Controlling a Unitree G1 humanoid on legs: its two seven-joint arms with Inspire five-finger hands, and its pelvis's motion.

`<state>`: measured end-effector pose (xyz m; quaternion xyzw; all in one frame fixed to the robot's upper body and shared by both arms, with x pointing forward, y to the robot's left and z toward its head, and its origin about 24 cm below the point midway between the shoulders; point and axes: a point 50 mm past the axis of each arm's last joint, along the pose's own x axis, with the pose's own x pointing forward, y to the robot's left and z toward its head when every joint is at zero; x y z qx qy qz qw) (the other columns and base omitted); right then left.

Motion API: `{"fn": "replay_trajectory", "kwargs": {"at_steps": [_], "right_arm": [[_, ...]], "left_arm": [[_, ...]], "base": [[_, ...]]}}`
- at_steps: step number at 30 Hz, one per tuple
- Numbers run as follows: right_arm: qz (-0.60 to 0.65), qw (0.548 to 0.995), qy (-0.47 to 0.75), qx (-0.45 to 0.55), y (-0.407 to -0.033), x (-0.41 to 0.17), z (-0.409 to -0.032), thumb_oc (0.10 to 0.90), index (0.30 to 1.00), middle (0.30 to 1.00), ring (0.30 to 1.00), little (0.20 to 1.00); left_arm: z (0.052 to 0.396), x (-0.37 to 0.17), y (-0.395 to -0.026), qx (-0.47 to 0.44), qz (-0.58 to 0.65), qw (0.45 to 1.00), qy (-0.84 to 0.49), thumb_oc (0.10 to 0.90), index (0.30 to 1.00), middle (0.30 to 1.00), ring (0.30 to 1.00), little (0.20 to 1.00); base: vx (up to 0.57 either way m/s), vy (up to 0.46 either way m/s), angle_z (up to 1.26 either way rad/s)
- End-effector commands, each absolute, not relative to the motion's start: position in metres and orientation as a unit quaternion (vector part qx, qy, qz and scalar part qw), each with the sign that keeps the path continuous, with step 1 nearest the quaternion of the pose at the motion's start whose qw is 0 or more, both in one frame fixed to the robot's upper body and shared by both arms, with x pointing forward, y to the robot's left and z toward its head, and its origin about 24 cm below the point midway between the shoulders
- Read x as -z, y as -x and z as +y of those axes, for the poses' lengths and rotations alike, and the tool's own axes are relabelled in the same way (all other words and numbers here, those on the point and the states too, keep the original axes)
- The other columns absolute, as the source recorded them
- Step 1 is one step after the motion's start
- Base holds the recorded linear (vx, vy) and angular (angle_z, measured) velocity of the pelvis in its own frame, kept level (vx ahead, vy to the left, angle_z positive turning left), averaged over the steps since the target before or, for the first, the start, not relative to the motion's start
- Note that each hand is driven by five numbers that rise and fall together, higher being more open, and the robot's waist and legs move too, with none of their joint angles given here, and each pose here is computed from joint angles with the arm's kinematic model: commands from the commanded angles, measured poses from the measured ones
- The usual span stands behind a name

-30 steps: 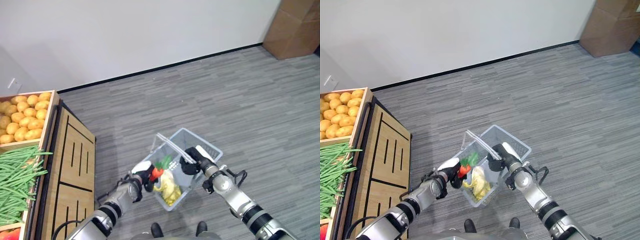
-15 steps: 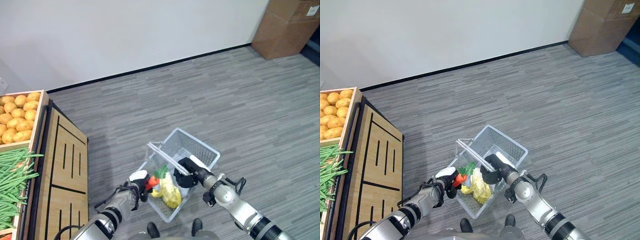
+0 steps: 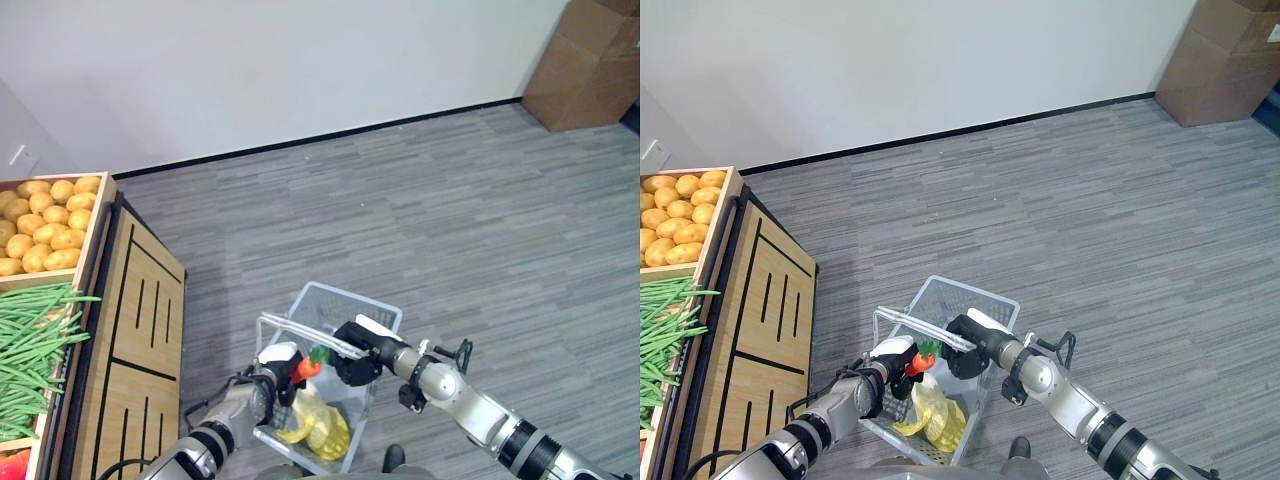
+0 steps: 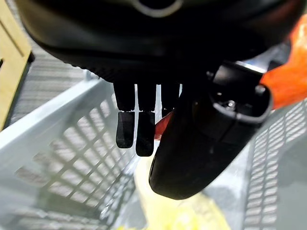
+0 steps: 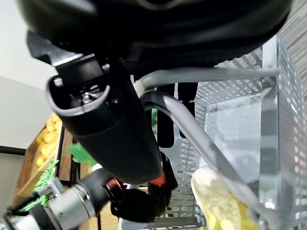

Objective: Get the vegetables into the basket

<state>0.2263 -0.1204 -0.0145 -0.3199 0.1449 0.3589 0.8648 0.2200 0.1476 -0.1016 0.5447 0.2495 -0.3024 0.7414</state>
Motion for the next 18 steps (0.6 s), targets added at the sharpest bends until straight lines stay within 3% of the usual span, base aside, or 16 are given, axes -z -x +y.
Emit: {"fn": "replay_trajectory", "kwargs": {"at_steps": [1, 18], "right_arm": [[-0.078, 0.889, 0.236, -0.384, -0.250, -0.070, -0.076, 0.400, 0.300, 0.300, 0.300, 0.300], [-0.059, 0.888, 0.263, -0.372, -0.252, -0.060, -0.084, 0.400, 0.300, 0.300, 0.300, 0.300]], "left_arm": [[0.149, 0.090, -0.240, 0.307, 0.215, 0.726, -0.576, 0.900, 1.000, 1.000, 1.000, 1.000], [0.152, 0.082, -0.240, 0.309, 0.196, 0.733, -0.573, 0.900, 1.000, 1.000, 1.000, 1.000]], "base": [[0.00, 0.000, 0.00], [0.00, -0.002, 0.01]]}}
